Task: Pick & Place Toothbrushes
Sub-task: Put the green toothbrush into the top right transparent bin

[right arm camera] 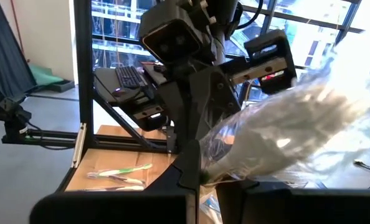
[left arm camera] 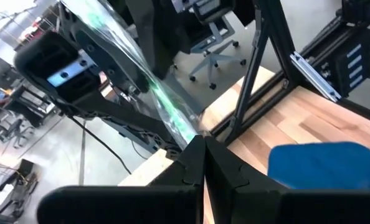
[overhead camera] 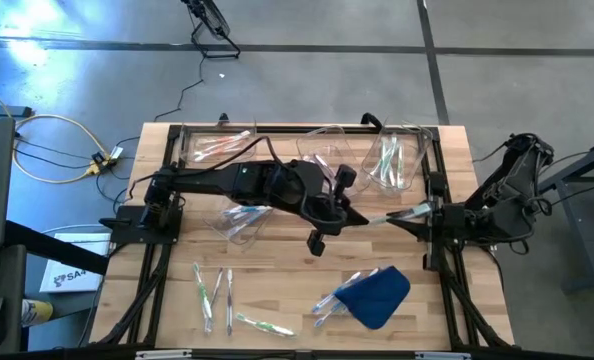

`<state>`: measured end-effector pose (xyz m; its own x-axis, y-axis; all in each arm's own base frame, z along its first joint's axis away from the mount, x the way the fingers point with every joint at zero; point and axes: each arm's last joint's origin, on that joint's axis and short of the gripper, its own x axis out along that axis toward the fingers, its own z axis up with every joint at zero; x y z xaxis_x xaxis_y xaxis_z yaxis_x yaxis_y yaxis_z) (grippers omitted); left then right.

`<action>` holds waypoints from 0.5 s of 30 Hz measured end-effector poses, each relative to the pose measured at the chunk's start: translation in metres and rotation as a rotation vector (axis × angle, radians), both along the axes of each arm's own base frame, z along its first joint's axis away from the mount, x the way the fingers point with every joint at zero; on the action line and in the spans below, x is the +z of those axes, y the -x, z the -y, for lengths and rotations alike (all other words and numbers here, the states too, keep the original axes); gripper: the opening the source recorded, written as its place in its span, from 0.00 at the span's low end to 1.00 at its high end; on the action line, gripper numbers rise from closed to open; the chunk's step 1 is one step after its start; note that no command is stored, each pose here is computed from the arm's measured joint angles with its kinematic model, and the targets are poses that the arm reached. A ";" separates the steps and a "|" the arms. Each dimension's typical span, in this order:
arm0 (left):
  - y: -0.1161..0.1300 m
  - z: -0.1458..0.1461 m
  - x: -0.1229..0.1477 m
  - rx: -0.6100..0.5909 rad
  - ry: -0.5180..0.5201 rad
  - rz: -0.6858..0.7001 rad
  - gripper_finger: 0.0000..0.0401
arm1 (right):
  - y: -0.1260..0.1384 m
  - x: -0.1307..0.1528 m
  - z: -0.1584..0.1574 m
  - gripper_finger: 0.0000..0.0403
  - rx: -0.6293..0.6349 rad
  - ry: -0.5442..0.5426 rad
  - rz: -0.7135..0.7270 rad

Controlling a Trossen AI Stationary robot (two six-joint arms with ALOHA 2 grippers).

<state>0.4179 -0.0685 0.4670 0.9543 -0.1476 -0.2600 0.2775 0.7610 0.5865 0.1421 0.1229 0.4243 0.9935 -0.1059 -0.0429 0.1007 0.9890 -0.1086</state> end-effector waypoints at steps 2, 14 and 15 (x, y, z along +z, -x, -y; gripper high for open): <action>0.000 0.000 -0.001 0.000 -0.001 -0.009 0.00 | 0.000 0.000 0.000 0.04 0.000 0.000 0.000; 0.003 0.000 0.001 0.001 0.000 -0.017 0.00 | 0.000 0.000 0.000 0.04 0.001 0.000 0.000; 0.003 0.000 0.000 0.001 -0.002 -0.021 0.00 | 0.000 0.000 0.000 0.04 0.001 -0.002 0.000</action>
